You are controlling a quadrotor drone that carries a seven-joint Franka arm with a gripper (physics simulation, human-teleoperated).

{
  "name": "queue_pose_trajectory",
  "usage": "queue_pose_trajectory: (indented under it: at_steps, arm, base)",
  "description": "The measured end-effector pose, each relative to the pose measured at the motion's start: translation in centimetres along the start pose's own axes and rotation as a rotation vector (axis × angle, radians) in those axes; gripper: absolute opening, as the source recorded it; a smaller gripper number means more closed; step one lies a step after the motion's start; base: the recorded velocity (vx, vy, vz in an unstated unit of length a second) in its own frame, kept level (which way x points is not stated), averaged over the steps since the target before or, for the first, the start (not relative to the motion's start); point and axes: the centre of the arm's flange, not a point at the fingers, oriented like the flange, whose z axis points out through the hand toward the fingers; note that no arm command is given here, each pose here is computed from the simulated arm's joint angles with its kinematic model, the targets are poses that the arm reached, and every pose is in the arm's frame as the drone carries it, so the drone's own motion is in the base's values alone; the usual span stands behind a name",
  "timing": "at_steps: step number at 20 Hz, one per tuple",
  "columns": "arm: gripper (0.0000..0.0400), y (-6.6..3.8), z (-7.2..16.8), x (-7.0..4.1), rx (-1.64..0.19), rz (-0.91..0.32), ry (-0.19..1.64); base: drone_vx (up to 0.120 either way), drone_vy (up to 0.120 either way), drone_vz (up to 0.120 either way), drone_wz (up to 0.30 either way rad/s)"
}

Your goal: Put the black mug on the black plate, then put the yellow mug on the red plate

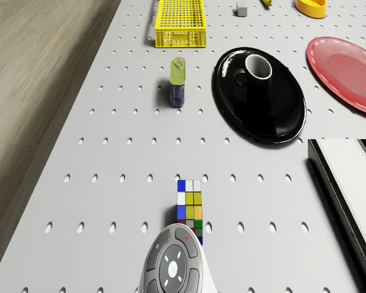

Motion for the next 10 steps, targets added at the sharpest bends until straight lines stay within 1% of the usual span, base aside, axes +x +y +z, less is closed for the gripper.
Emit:
queue_pose_trajectory:
  at_steps: [2, 4, 7, 10]
  arm:
    - [0.0180, 0.00, 0.00, 0.01, 0.000, 0.000, 0.000]
    - [0.0153, 0.01, 0.00, 0.02, 0.000, 0.000, 0.000]
    - [0.0130, 0.01, 0.01, 0.02, 0.000, 0.000, 0.000]
    - [0.0120, 0.01, 0.01, 0.02, 0.000, 0.000, 0.000]
  base:
    - [0.000, 0.000, 0.000, 0.000]
    - [0.000, 0.000, 0.000, 0.000]
    - [0.000, 0.000, 0.000, 0.000]
    - [0.000, 0.000, 0.000, 0.000]
